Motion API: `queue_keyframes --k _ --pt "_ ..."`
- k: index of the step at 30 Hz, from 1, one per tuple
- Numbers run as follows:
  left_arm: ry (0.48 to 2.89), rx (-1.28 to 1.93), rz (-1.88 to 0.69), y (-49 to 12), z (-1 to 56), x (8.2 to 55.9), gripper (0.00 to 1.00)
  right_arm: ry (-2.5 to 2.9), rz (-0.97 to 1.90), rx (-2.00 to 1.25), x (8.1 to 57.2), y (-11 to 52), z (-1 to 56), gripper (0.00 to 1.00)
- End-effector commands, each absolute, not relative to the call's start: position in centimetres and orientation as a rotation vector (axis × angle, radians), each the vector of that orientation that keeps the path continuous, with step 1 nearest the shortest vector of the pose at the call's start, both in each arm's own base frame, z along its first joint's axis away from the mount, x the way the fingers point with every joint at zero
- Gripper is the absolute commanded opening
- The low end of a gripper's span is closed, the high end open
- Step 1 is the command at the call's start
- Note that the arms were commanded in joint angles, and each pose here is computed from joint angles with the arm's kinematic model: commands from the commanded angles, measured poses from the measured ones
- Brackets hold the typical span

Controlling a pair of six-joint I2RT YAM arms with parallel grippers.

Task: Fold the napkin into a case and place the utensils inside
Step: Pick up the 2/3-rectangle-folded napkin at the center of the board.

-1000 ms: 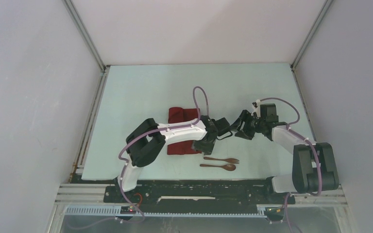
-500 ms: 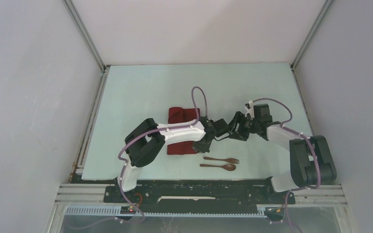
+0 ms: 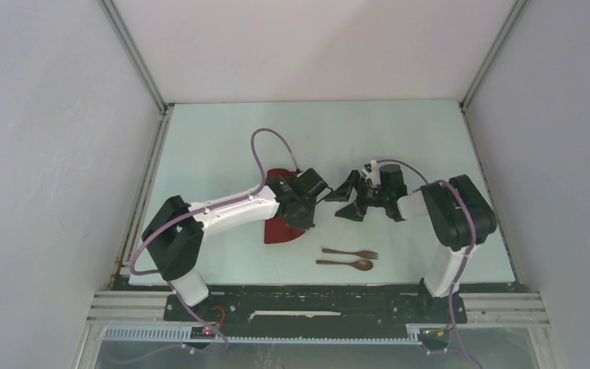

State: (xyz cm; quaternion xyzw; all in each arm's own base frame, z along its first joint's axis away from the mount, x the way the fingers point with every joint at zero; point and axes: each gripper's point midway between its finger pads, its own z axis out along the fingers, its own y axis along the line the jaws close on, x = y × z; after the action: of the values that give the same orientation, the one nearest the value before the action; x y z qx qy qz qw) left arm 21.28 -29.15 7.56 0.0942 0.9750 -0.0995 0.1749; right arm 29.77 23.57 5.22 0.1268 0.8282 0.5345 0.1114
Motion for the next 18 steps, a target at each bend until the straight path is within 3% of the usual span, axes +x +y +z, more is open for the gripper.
queue_keyframes --k 1,9,18 --pt "2.739 0.259 -0.407 -30.1 8.7 21.0 0.00 2.325 1.718 0.337 31.7 27.5 7.9 0.96" --pt "2.730 0.273 -0.436 -30.0 9.2 20.7 0.00 2.361 1.707 0.421 33.1 30.8 6.1 0.87" --pt "2.724 0.282 -0.441 -29.7 9.4 20.7 0.00 2.337 1.640 0.431 35.3 30.4 5.5 0.73"
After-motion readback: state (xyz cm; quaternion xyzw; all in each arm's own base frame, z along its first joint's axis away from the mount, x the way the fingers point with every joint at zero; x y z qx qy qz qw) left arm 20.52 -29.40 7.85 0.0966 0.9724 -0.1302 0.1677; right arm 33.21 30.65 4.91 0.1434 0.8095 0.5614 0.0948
